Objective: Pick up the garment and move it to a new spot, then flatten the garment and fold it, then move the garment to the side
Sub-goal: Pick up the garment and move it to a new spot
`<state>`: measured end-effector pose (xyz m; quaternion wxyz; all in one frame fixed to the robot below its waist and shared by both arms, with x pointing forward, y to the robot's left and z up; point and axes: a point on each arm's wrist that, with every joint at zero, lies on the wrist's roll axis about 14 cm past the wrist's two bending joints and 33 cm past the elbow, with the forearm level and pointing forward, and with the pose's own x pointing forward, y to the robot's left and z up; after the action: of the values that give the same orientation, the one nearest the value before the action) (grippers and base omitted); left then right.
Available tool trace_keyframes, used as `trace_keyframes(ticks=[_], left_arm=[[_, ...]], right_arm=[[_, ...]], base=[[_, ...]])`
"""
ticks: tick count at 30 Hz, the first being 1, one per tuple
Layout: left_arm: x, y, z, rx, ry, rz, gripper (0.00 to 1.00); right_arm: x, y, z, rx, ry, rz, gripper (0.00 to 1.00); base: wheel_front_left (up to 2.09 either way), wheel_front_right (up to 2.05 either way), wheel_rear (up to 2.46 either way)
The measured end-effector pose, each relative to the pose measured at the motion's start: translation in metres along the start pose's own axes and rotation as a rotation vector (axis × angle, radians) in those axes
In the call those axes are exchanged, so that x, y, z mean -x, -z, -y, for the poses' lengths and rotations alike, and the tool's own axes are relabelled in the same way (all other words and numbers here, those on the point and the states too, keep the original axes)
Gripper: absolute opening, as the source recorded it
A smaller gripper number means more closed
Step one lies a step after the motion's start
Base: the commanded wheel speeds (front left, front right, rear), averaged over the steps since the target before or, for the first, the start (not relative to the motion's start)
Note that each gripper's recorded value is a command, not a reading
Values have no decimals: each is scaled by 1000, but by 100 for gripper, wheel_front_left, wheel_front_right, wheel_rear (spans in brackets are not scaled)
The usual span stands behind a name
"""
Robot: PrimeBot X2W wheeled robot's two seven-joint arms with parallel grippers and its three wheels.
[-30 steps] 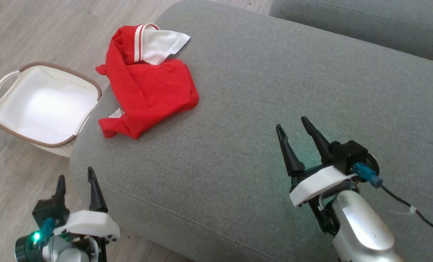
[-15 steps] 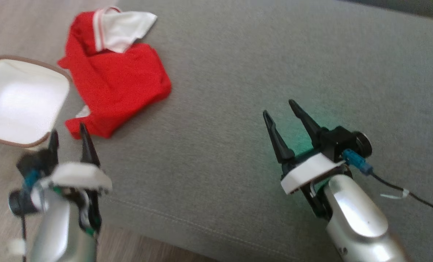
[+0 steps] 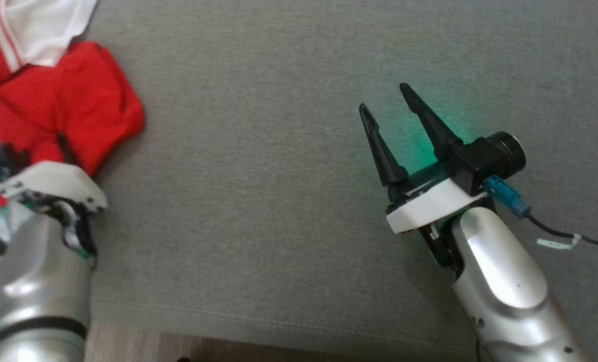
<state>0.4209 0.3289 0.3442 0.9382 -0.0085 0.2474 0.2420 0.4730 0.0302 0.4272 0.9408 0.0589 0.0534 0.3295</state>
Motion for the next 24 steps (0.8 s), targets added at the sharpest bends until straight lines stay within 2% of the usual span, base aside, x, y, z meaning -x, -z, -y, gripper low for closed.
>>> trace_keyframes(ticks=[2, 3, 4, 12, 16, 19, 24], left_arm=[[-10, -2, 2, -15, -2, -14, 99], [-15, -5, 5, -19, 1, -16, 37], [-18, -6, 8, -23, 6, -19, 0], [-16, -21, 14, -17, 56, 21, 0], [-16, -74, 27, -18, 122, 175, 0], [-10, -113, 49, -48, 190, 295, 0], [14, -153, 117, -76, 361, 434, 0]], right_arm=[[3, 2, 8, -1, 21, -7, 100], [5, 4, 12, -1, 32, -11, 100], [6, 4, 15, -1, 42, -14, 100], [15, -12, 25, 21, 81, 14, 100], [21, -21, 29, 23, 100, 30, 100], [28, -27, 33, 21, 124, 43, 100], [49, -36, 44, 5, 182, 61, 100]], base=[[0, 0, 0], [0, 0, 0], [0, 0, 0], [0, 0, 0], [0, 0, 0], [0, 0, 0], [0, 0, 0]])
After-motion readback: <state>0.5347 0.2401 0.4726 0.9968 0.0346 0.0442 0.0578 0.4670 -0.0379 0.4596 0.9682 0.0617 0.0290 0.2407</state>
